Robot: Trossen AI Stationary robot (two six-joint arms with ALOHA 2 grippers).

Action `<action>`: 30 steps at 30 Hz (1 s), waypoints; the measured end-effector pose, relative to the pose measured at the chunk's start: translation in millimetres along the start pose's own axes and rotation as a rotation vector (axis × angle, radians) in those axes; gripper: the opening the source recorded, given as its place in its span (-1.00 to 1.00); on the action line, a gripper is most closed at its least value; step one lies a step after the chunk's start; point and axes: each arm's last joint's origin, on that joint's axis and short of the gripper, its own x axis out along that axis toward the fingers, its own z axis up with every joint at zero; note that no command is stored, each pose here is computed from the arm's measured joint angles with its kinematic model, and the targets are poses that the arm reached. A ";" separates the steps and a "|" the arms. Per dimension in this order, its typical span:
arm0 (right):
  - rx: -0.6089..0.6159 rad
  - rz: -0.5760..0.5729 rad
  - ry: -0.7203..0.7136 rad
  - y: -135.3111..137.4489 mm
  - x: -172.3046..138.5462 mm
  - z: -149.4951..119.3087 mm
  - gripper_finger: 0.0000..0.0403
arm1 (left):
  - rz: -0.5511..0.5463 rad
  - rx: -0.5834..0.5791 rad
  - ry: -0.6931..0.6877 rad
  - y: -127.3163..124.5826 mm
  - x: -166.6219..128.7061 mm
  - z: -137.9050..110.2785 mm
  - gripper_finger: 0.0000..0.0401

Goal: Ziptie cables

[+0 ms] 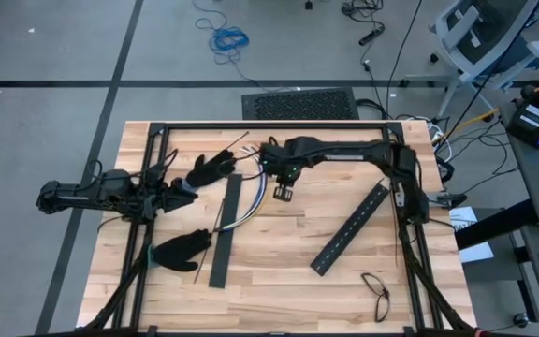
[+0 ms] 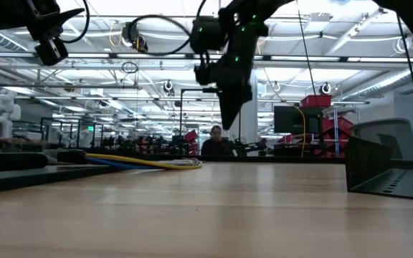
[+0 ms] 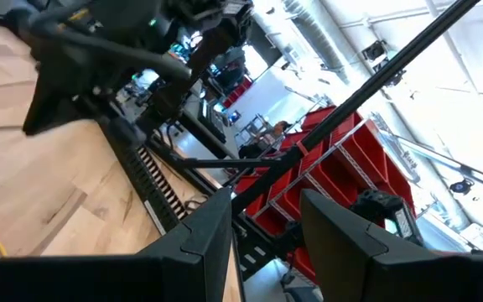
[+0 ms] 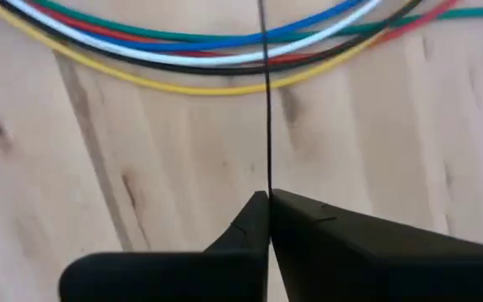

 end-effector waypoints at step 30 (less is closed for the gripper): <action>-0.304 0.231 0.105 114.6 -25.4 -28.4 -1.00 | 0.465 -0.106 0.426 31.0 7.6 -50.9 -0.30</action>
